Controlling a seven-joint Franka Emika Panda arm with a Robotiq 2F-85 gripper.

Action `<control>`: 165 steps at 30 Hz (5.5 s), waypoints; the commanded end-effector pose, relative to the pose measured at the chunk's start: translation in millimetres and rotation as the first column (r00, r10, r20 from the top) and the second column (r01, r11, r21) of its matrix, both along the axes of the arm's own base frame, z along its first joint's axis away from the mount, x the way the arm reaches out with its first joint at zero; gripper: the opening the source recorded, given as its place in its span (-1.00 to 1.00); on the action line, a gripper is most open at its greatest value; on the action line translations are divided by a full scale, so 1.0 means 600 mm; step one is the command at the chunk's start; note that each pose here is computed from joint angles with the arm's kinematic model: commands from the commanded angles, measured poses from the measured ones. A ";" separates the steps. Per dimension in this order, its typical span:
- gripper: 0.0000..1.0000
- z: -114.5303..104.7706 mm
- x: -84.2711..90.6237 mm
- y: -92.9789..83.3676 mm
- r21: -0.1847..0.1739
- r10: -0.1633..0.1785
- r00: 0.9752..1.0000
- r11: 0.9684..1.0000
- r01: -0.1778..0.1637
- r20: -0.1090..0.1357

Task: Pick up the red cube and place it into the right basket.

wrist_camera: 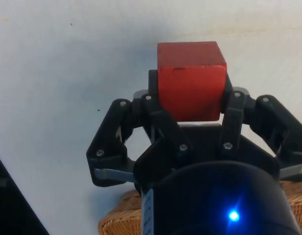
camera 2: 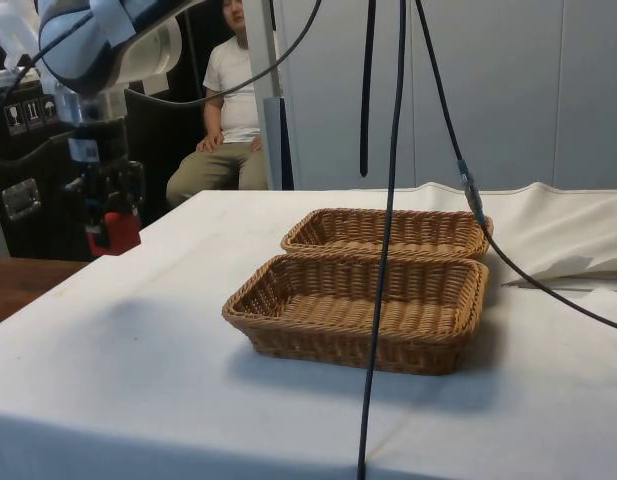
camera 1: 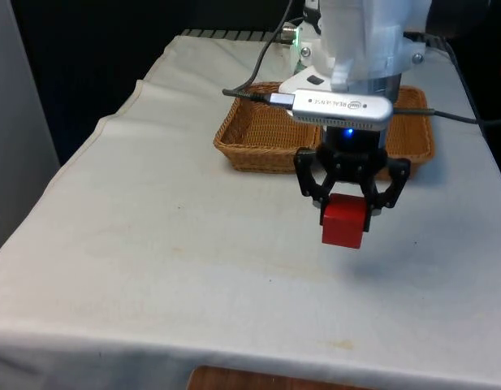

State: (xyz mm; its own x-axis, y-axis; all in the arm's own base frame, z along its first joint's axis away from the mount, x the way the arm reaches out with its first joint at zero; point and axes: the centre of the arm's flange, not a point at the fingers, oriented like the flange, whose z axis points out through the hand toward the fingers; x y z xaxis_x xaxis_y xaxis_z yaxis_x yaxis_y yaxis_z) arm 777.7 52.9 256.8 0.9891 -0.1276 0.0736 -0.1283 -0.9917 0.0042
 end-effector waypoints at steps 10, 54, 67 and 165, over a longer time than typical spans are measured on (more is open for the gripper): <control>-0.95 0.038 -0.007 0.002 -0.015 0.003 1.000 1.000 -0.002 0.023; -0.95 0.118 -0.013 0.028 -0.019 0.023 0.999 1.000 -0.022 0.047; -0.95 0.139 -0.025 0.031 -0.012 0.023 0.998 1.000 -0.023 0.063; -0.95 0.181 -0.127 -0.061 -0.081 0.053 0.999 0.995 -0.052 0.010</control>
State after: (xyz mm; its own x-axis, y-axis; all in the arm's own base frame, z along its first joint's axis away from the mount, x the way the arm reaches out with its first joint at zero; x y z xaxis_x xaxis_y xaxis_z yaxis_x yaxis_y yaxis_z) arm 711.6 15.2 360.9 0.9938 -0.0718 0.0854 -0.0789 -0.9935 0.0822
